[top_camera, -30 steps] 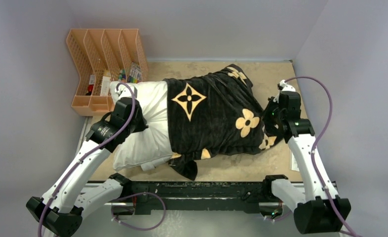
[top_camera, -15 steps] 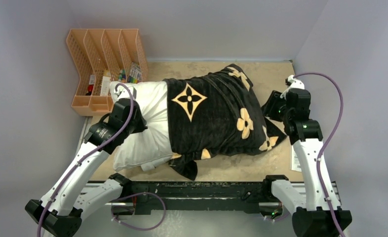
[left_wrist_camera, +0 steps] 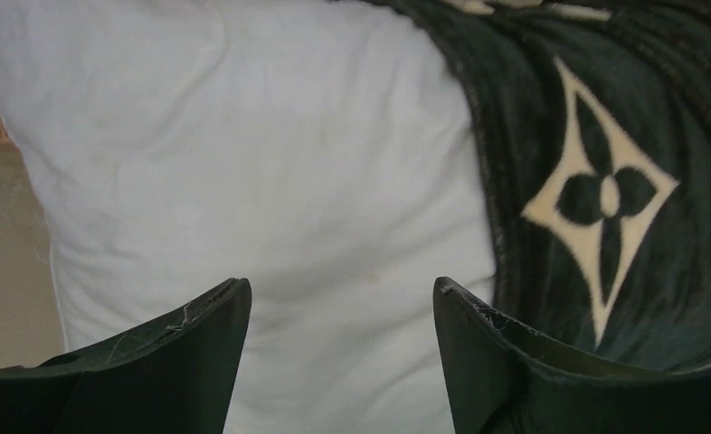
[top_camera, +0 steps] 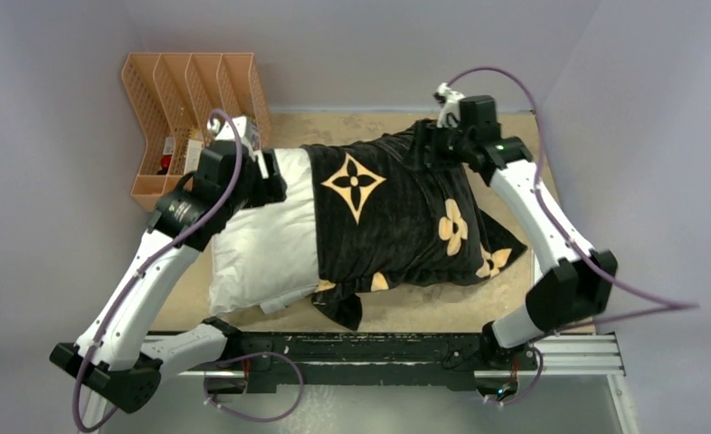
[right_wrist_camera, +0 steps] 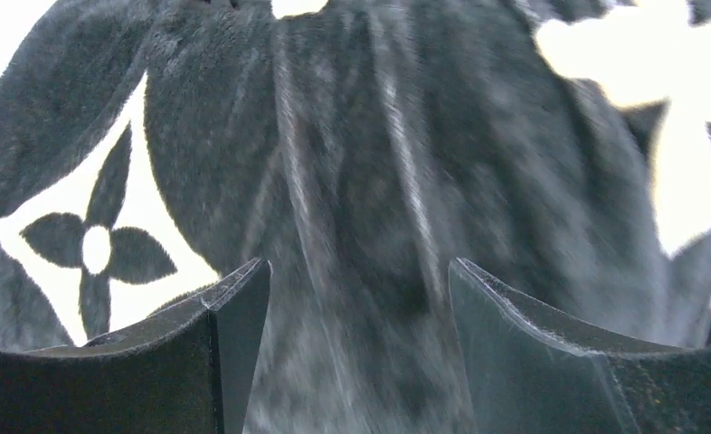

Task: Remove the pillowcase from the pillow
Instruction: Remove the pillow from the pillowcase.

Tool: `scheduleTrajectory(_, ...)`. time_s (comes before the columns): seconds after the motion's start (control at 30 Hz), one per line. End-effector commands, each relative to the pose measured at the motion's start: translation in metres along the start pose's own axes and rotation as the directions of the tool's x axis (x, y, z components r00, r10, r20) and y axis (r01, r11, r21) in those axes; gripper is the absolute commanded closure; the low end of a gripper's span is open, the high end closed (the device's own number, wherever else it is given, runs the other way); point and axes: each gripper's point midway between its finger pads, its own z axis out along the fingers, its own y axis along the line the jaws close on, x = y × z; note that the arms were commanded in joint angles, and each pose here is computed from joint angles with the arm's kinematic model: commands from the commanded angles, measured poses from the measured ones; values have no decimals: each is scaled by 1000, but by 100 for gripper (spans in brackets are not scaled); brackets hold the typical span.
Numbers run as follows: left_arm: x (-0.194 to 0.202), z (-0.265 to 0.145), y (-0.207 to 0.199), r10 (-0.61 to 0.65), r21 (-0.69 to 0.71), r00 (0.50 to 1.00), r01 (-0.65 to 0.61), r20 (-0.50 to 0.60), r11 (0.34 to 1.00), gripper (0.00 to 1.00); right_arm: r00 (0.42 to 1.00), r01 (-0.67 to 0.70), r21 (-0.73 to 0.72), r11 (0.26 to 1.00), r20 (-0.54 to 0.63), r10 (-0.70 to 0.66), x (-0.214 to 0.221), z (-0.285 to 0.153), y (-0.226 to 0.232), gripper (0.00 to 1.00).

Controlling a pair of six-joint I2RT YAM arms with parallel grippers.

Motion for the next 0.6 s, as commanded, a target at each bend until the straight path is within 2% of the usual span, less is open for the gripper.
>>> scheduleTrajectory(0.0, -70, -2, -30, 7, 49, 990, -14, 143, 999, 23, 989, 113, 45, 993, -99, -108, 11, 29, 1, 26)
scheduleTrajectory(0.07, -89, 11, -37, 9, 28, 986, -14, 166, 999, 18, 976, 128, 62, 990, -183, -115, 44, 45, -5, 31)
scheduleTrajectory(0.13, -99, 32, -38, 5, -18, 987, -2, 162, 1000, 17, 964, 124, 68, 990, -245, -104, 86, 52, -7, 44)
scheduleTrajectory(0.2, -98, 63, -28, -30, -74, 992, 39, 123, 996, 17, 963, 80, 61, 995, -261, -61, 128, 50, -8, 53)
scheduleTrajectory(0.27, -78, 96, -11, -86, -122, 995, 91, 45, 988, 17, 971, -1, 47, 999, -240, 12, 162, 40, -9, 61)
scheduleTrajectory(0.33, -52, 118, 2, -134, -130, 991, 131, -16, 983, 16, 969, -78, 51, 996, -233, 88, 193, 33, -13, 63)
scheduleTrajectory(0.4, -28, 131, 3, -155, -91, 986, 150, -60, 985, 17, 969, -100, 51, 994, -221, 109, 211, 27, -18, 63)
scheduleTrajectory(0.43, -14, 134, -1, -156, -55, 984, 152, -91, 987, 19, 972, -101, 41, 994, -208, 107, 213, 26, -18, 63)
scheduleTrajectory(0.47, 0, 136, -5, -156, -17, 980, 155, -125, 988, 28, 972, -103, 37, 994, -208, 108, 214, 24, -17, 63)
scheduleTrajectory(0.57, 39, 133, -11, -147, 58, 966, 163, -211, 985, 63, 981, -85, 63, 994, -167, 95, 185, 15, -13, 57)
